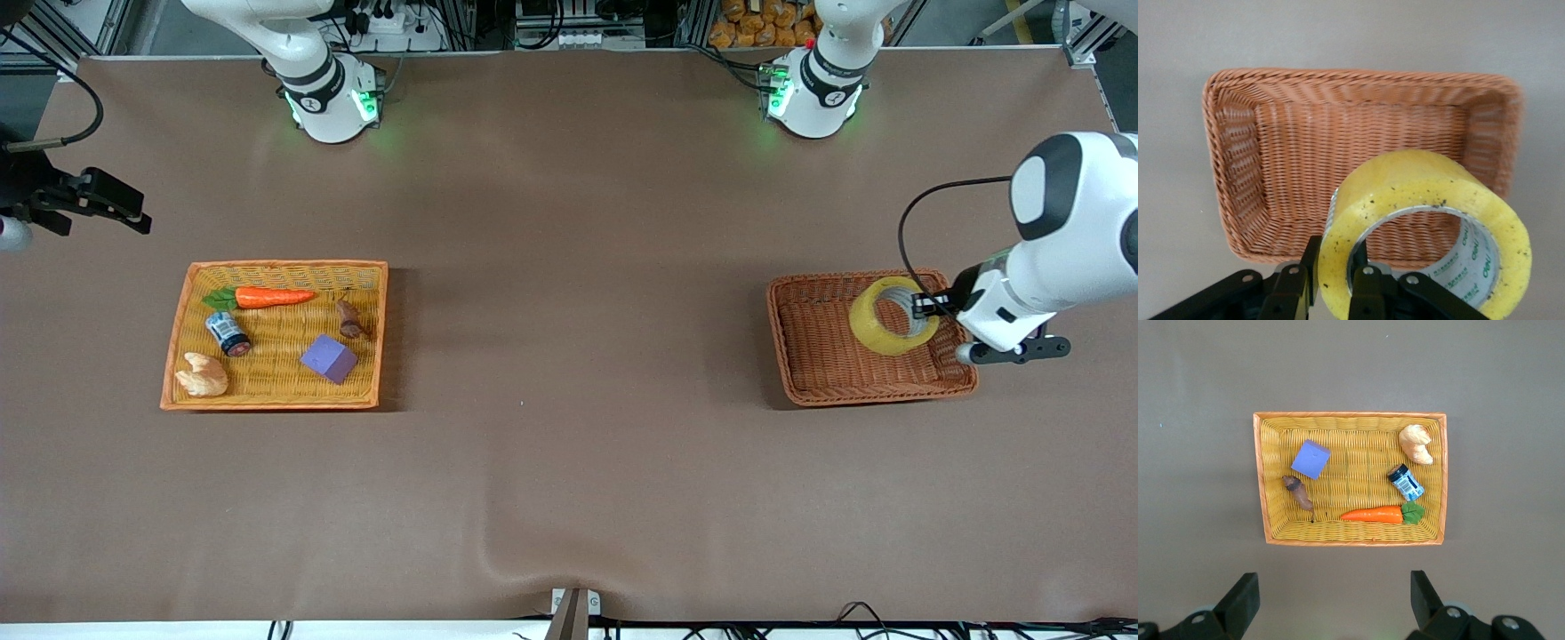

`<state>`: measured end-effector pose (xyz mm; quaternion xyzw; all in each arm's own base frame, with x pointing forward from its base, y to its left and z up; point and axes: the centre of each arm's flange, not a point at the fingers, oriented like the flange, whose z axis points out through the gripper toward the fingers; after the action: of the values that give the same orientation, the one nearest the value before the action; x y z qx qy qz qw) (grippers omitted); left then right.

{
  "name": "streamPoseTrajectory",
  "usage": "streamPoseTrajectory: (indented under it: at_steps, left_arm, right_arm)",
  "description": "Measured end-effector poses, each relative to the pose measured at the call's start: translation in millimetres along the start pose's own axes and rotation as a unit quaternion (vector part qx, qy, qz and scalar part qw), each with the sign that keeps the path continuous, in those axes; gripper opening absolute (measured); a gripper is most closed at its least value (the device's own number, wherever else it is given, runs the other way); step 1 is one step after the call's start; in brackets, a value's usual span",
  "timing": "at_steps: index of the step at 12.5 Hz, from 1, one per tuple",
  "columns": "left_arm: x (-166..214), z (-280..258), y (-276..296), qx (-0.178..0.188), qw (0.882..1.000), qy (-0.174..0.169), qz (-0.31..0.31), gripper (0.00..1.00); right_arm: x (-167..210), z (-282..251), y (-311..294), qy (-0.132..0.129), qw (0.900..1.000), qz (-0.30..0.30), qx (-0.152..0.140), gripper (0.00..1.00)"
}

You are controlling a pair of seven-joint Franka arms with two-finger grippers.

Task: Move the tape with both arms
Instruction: 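Carry the tape roll with the left gripper over the brown basket, then lower the tape into the basket and open the left gripper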

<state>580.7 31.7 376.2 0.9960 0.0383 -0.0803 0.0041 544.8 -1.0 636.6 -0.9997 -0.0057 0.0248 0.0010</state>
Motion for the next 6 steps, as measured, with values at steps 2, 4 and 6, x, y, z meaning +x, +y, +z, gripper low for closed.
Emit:
streamPoseTrajectory:
  at_steps: [2, 4, 6]
  left_arm:
    - [-3, 39, -22, -0.012, 1.0, 0.006, -0.002, 0.22]
    - [-9, 67, -24, -0.016, 1.0, 0.0, -0.001, 0.22]
    - [-10, 82, -32, -0.02, 1.0, -0.002, -0.006, 0.22]
  right_arm:
    - [0, 0, -1, 0.0, 1.0, -0.001, 0.0, 1.0]
    - [0, 0, -1, 0.0, 1.0, -0.001, 0.0, 1.0]
    - [0, 0, -2, 0.0, 1.0, -0.001, 0.0, 1.0]
